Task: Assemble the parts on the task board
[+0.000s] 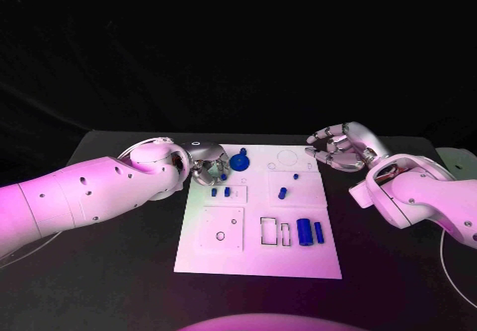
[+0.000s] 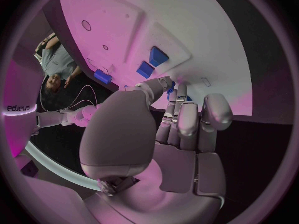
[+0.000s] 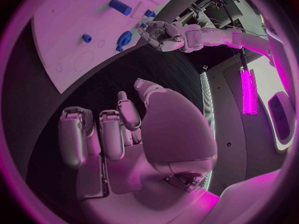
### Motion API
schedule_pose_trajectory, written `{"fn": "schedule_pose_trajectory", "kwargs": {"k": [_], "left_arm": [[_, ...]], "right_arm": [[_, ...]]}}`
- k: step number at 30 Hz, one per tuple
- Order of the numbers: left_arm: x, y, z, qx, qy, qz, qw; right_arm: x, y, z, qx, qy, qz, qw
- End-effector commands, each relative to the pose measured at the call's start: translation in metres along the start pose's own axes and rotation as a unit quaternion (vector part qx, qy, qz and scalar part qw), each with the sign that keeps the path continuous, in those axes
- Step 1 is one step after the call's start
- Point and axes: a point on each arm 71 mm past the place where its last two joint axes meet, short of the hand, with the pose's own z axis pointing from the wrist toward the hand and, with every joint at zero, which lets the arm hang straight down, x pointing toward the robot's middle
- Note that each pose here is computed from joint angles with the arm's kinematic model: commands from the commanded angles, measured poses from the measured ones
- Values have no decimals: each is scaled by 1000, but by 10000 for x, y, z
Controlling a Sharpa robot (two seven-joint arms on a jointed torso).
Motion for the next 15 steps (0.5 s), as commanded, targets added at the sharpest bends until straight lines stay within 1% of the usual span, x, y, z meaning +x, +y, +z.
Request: {"fn": "schedule_pose_trajectory", "kwargs": {"k": [1,6,9,12,15], "left_arm": [[-5,5,0,-3,-4,2,1000],[-10,29,-4,-7,-7,2,1000],[-15,43,-13,-7,-11,2,1000],[-24,63,-43,-6,-19,-4,1000],[-49,92,-87,-5,-33,-20,999]], "right_arm": [[7,6,0,-5,2,-1,1000],[5,-6,2,-2,4,-2,1000],[5,-23,4,2,10,-4,1000],[2,-48,8,6,19,-11,1000],[2,-72,11,5,33,-29,999]]}}
